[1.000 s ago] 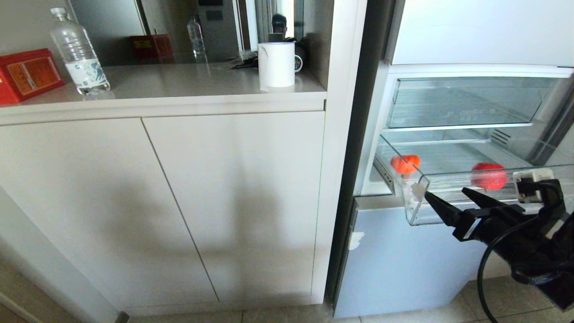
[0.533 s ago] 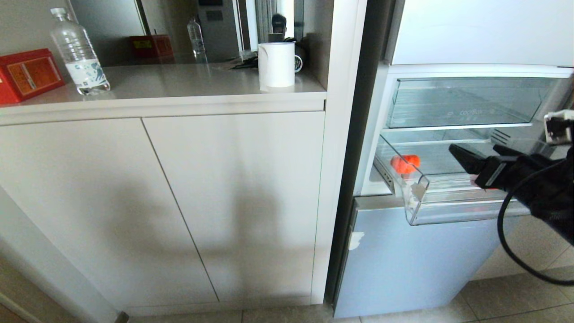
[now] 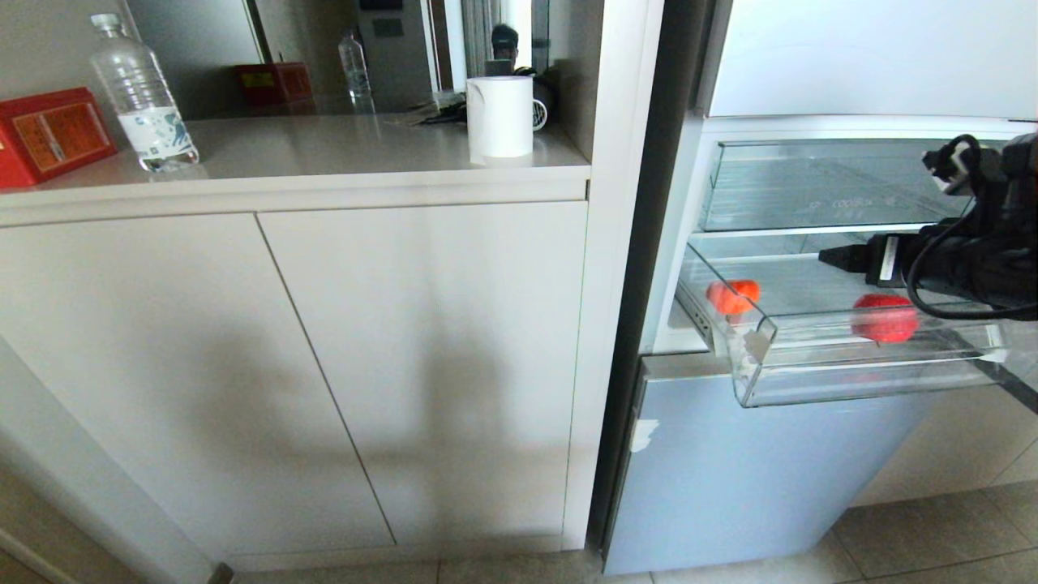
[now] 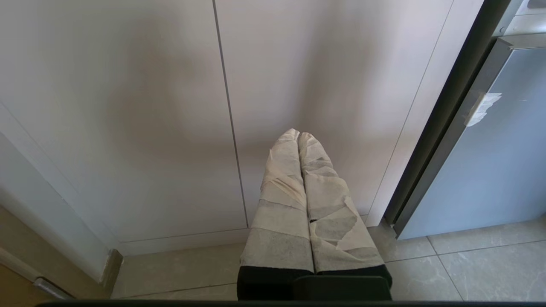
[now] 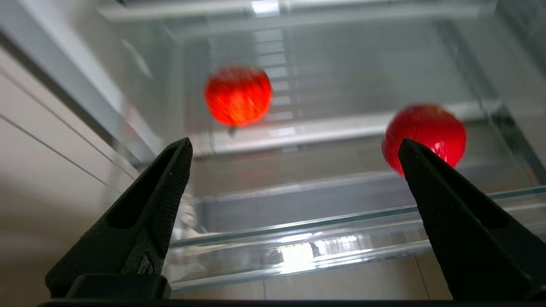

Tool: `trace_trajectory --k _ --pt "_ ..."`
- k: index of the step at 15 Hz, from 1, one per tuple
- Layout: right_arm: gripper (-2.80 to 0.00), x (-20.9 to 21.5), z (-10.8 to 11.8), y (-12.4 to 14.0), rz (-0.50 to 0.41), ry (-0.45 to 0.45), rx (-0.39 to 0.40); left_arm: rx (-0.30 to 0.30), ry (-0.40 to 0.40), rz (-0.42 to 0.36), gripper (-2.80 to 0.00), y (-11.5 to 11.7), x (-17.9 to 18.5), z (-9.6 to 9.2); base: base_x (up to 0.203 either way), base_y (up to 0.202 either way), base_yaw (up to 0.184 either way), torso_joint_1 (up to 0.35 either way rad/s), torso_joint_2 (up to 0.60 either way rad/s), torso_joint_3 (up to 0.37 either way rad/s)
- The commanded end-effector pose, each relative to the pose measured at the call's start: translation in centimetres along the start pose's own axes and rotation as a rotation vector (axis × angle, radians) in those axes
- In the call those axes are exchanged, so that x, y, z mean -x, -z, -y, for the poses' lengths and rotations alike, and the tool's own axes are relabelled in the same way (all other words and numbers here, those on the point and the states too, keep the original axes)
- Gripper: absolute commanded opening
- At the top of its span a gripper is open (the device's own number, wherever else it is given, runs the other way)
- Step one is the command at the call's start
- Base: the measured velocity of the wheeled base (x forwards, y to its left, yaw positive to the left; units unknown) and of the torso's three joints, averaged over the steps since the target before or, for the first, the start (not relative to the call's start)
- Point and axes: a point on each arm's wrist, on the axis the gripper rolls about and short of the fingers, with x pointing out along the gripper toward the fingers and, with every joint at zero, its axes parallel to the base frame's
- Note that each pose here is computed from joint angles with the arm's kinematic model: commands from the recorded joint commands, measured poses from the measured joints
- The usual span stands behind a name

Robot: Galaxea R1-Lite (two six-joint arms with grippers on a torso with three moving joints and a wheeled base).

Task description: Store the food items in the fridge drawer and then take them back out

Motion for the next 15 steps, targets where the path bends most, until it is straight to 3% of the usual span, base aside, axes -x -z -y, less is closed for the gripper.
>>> trace_trajectory --k 1,7,15 --pt "0.00 -3.3 0.1 0.6 -0.133 0.010 0.007 0.000 0.000 -0.002 -2.80 0.0 0.0 0.0 0.000 0.000 0.000 0.000 0.00 0.000" --pt "0.00 -4.4 0.3 0.6 -0.321 0.020 0.012 0.000 -0.001 -0.002 -2.80 0.0 0.0 0.0 0.000 0.000 0.000 0.000 0.00 0.000" --pt "0.00 -3.8 1.6 0.7 -0.489 0.054 -0.008 0.000 0.000 -0.002 -2.80 0.0 0.0 0.0 0.000 0.000 0.000 0.000 0.00 0.000"
